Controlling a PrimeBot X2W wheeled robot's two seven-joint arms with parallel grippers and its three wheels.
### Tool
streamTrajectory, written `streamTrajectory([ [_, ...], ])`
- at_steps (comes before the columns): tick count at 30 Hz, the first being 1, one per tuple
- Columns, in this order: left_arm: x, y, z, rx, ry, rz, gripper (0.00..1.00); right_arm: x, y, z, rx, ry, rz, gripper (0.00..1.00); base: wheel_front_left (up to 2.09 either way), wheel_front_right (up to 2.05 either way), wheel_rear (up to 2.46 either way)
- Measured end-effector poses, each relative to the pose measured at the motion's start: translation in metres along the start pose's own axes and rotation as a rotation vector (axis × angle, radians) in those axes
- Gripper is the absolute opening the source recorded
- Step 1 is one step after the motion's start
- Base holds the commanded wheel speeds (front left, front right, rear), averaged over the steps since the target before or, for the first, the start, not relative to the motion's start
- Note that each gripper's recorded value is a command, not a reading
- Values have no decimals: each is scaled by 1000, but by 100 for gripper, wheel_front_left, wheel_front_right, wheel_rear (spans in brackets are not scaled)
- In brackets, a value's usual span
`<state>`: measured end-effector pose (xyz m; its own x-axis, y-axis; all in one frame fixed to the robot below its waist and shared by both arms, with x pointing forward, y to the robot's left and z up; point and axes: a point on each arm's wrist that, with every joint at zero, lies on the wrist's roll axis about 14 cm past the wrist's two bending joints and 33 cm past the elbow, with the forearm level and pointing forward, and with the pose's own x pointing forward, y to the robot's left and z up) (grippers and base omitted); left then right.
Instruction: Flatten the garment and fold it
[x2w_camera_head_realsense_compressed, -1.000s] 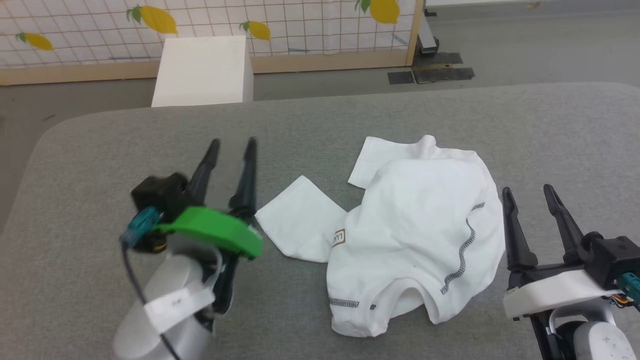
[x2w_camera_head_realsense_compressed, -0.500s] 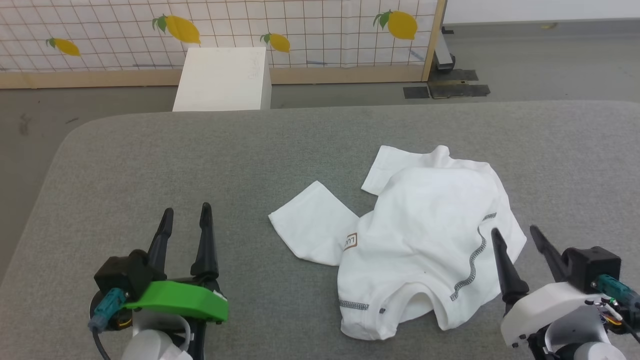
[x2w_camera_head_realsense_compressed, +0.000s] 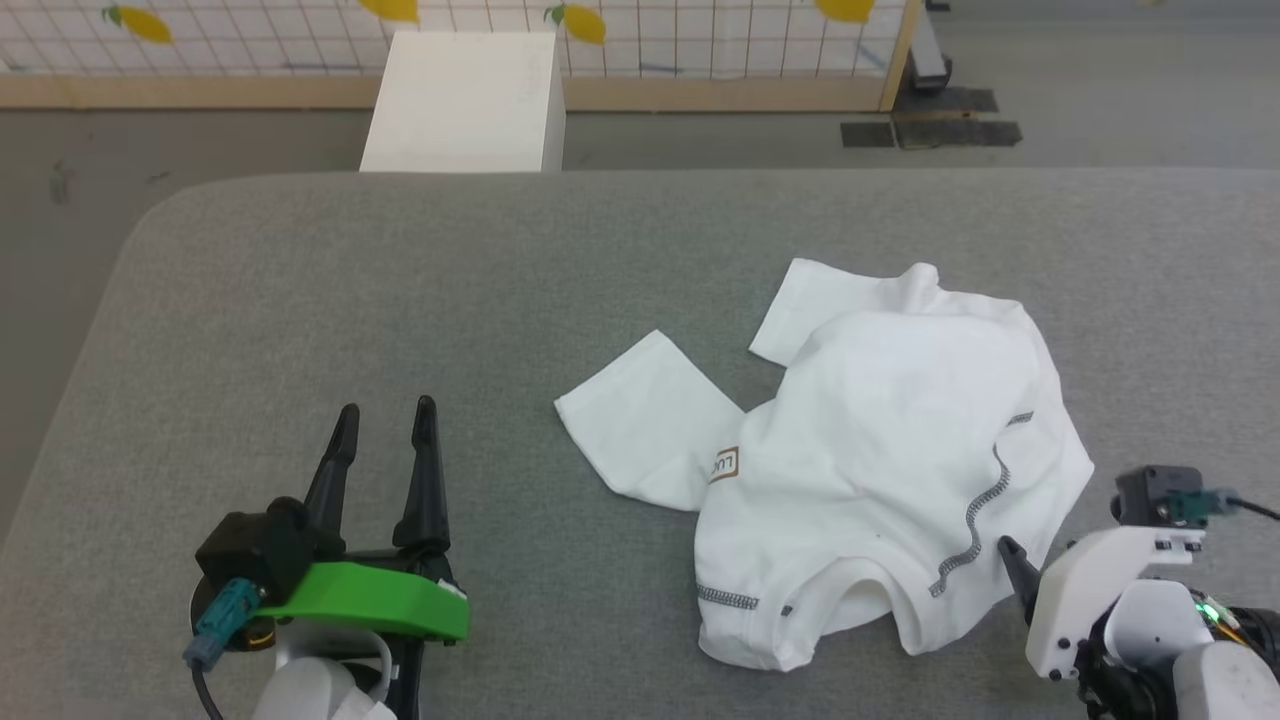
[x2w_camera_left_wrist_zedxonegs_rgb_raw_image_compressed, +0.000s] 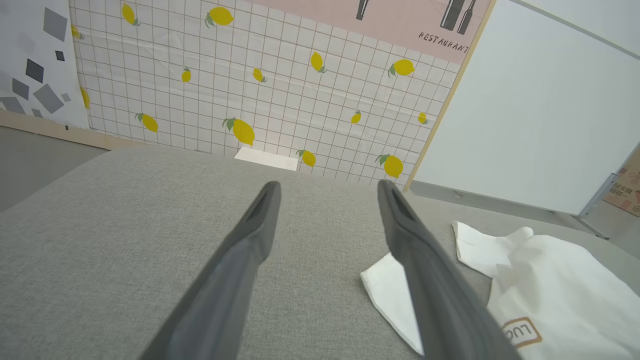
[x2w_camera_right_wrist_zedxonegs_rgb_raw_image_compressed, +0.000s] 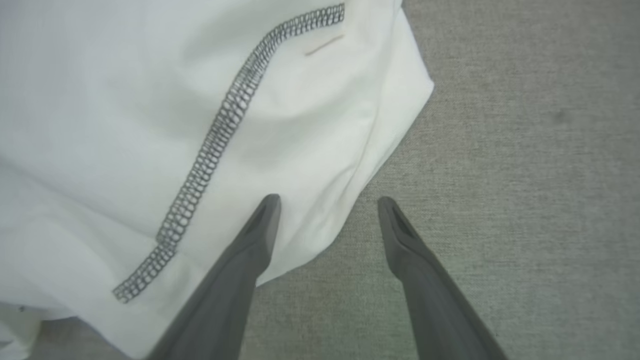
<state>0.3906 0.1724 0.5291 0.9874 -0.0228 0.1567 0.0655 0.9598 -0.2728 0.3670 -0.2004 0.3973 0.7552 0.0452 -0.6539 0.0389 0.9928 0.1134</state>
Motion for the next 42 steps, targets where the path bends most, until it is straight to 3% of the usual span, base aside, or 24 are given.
streamTrajectory([
  [8,5,11,-11,0,26,27,100,24,10,-17,-25,183,20,100,0,0,0],
  [9,5,12,-11,1,28,29,100,26,12,-17,-22,192,28,82,0,0,0],
  [11,6,14,-12,1,30,33,100,28,14,-15,-25,198,39,0,0,0,0],
  [17,8,10,-9,-2,20,24,100,21,-11,9,45,60,-33,0,0,0,0],
  [22,8,5,-4,-6,6,11,100,-13,-88,33,121,-105,-253,0,0,0,0],
  [28,9,-4,-2,-11,1,-13,100,-52,-151,15,190,-137,-448,0,0,0,0],
  [29,9,-5,-2,-12,0,-17,100,-58,-157,14,195,-150,-469,6,0,0,0],
  [30,9,-6,-3,-13,2,-20,100,-60,-160,14,195,-163,-478,81,0,0,0],
  [31,10,-8,-4,-14,5,-25,100,-63,-163,16,194,-185,-486,100,0,0,0],
  [37,9,-31,-15,-27,39,-91,100,-75,-141,54,97,-431,-429,100,0,0,0],
  [42,0,-87,-53,-42,176,-267,100,-82,-97,73,41,-597,-291,100,0,0,0],
])
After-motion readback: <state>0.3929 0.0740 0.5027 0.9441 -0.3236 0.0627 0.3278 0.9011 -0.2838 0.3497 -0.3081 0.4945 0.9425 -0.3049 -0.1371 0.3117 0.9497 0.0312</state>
